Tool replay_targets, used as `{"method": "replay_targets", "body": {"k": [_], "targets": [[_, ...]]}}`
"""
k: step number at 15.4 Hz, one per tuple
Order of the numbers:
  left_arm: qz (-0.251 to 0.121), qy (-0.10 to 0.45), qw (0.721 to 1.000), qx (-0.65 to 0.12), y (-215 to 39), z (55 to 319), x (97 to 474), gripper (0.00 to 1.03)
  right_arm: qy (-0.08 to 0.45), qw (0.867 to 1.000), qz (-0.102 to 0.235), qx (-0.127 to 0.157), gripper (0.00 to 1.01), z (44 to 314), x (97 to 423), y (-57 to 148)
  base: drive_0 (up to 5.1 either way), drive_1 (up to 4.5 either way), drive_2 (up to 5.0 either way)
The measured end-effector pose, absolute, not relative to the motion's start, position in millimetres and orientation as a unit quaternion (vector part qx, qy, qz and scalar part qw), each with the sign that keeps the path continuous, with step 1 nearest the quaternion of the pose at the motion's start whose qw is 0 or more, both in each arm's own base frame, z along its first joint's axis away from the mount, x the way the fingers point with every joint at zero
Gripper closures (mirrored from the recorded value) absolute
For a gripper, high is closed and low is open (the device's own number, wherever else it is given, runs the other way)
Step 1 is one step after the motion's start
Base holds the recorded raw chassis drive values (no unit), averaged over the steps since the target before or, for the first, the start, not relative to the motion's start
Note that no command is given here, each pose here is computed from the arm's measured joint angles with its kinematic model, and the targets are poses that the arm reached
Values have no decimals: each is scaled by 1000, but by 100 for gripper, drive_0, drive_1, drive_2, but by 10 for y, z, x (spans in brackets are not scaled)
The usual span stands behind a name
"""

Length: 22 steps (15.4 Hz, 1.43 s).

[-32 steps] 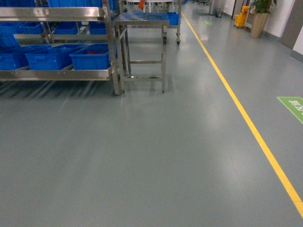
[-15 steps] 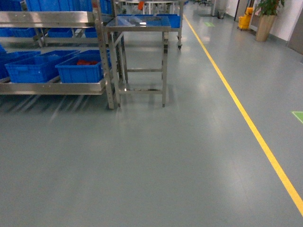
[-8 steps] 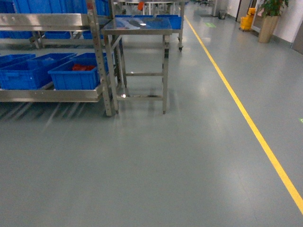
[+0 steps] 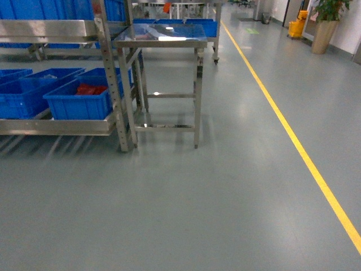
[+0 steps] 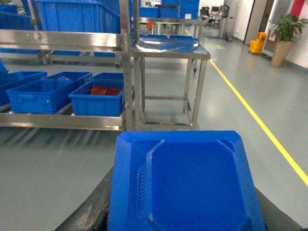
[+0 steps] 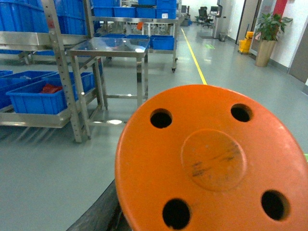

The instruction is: Sort blue parts and orange caps into right shelf containers

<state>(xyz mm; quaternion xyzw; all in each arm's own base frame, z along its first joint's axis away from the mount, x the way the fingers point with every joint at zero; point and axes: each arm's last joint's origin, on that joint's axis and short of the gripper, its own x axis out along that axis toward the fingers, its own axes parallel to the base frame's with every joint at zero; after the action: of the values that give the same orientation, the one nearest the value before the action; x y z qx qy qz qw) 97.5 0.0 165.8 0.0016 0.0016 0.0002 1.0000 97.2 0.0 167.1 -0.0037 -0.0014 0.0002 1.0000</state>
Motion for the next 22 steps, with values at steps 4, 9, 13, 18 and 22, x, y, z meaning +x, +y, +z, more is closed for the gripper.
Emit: {"method": "replay_targets", "body": {"k": [4, 9, 13, 18, 22], "targets": [[0, 2, 1000, 2, 0, 1658, 975, 59, -1, 1000, 0, -4, 56, 1671, 972, 0, -8, 421, -437], [0, 1, 1000, 2, 0, 1658, 975, 59, -1, 1000, 0, -4, 56, 1670, 972, 0, -4, 424, -433], [0, 1, 1000, 2, 0, 1658, 975, 59, -1, 1000, 0, -4, 56, 1670, 972, 0, -4, 425, -432], [0, 1, 1000, 2, 0, 1659, 975, 59, -1, 1000, 0, -4, 56, 1671, 972, 0, -6, 422, -435], [0, 2, 1000, 2, 0, 1657, 975, 59, -1, 1000, 0, -4, 56, 1670, 972, 0, -4, 425, -432]]}}
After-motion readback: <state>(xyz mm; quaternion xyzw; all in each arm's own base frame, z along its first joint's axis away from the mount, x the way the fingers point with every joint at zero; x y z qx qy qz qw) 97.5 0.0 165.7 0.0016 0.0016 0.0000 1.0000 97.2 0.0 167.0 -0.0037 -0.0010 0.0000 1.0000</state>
